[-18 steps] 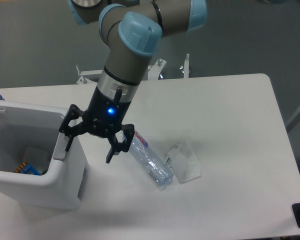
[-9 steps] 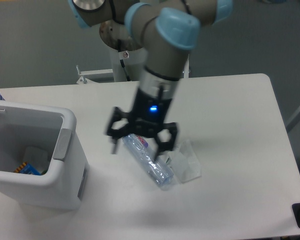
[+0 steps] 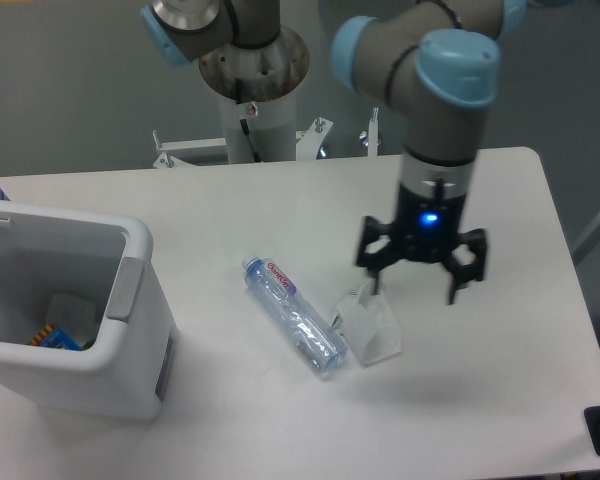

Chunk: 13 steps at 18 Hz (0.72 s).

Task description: Open the trash can

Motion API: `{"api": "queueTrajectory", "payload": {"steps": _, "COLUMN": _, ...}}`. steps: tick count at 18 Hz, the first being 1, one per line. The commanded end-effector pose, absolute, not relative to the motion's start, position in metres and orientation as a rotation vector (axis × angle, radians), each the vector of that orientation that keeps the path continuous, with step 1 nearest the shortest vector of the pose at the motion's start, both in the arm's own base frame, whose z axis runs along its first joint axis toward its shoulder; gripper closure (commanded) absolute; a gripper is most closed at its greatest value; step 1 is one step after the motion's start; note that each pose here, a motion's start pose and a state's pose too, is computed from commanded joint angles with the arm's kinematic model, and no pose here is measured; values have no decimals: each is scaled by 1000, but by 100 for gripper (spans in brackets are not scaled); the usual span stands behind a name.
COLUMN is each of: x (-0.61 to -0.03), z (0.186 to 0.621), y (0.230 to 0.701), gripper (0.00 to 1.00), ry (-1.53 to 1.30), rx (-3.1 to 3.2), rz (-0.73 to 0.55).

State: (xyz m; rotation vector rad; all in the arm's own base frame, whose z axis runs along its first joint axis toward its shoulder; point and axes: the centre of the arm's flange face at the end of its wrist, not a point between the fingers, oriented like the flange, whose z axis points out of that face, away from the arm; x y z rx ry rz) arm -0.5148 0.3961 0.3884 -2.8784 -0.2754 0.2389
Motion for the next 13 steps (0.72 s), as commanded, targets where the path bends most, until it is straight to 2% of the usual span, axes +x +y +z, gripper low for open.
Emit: {"api": "queueTrajectory", "payload": {"steps": 13, "x": -521, "z": 385, "y": 388, "gripper": 0, "ry": 26, "rx": -2928, "rz": 296}}
